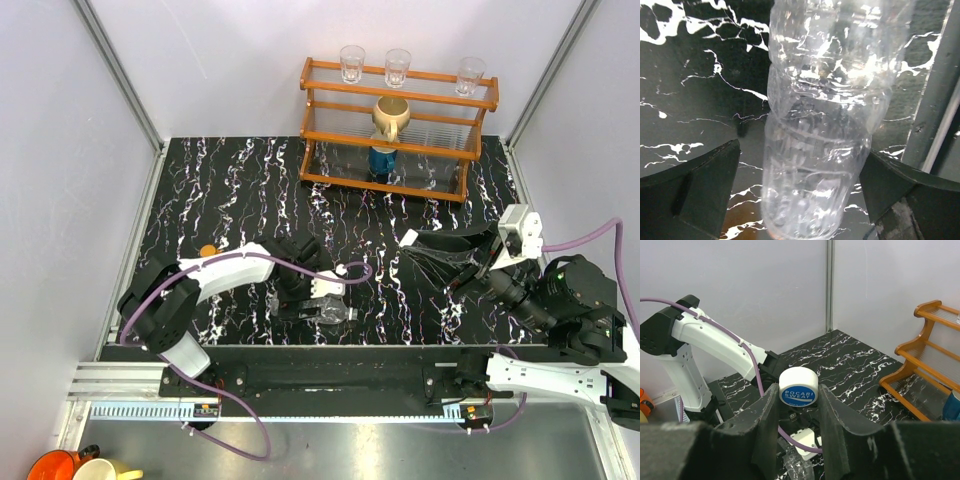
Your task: Screw on the bottle caps
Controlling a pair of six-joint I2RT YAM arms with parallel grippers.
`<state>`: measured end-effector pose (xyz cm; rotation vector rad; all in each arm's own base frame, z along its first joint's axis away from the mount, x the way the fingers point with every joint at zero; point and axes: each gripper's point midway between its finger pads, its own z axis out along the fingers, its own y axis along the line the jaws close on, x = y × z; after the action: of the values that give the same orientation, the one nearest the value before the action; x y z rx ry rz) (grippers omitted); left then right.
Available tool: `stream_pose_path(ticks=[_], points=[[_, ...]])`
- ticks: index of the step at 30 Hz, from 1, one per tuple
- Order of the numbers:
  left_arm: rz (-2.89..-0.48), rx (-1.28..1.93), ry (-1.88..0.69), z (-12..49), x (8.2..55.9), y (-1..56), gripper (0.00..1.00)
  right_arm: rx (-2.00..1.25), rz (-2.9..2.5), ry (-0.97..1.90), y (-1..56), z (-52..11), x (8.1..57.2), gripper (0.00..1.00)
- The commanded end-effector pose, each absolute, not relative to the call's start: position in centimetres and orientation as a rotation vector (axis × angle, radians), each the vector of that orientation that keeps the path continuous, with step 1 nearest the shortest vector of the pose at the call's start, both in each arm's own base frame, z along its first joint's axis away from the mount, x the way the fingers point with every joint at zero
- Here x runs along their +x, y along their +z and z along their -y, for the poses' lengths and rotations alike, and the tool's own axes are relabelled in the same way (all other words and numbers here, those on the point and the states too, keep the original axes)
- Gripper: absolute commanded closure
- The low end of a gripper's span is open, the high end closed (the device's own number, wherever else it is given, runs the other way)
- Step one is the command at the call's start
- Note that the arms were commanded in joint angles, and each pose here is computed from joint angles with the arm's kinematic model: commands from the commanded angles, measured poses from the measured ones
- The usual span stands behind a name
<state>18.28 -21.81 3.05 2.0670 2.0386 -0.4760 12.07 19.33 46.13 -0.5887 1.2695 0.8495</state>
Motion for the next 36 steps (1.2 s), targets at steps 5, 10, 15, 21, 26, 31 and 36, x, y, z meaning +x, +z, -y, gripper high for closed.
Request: stream_pose_path(ticks=[5,10,15,21,26,31,36], points=[[-2.077,1.980,-0.291,20.6,19.1,1.6,0.10,-0.565,-1.253,0.888,47.4,-18.7,11.5,0.61],[-2.037,1.957,-0.242,20.2,19.4,1.8,0.27,-0.567,-1.265,0.884,47.1,-18.9,11.6,0.62],[-1.972,1.904,-0.225,20.4,19.8,3.6,0.45,-0.567,-1.278,0.886,47.1,-19.1,11.7,0.62],[-1.854,1.804,-0.224,20.4,19.4,10.6,0.48,-0.631,-1.382,0.922,45.1,-20.8,11.2,0.61],[-1.838,1.739,-0.259,18.6,17.6,19.9,0.47,-0.721,-1.532,1.050,42.1,-23.2,9.2,0.62],[-1.695,1.764,-0.285,16.8,14.3,25.6,0.44,-0.838,-1.640,1.165,39.8,-24.9,6.8,0.66],[-1.705,1.816,-0.338,16.1,12.2,27.1,0.44,-0.897,-1.650,1.236,40.1,-25.3,5.3,0.65]])
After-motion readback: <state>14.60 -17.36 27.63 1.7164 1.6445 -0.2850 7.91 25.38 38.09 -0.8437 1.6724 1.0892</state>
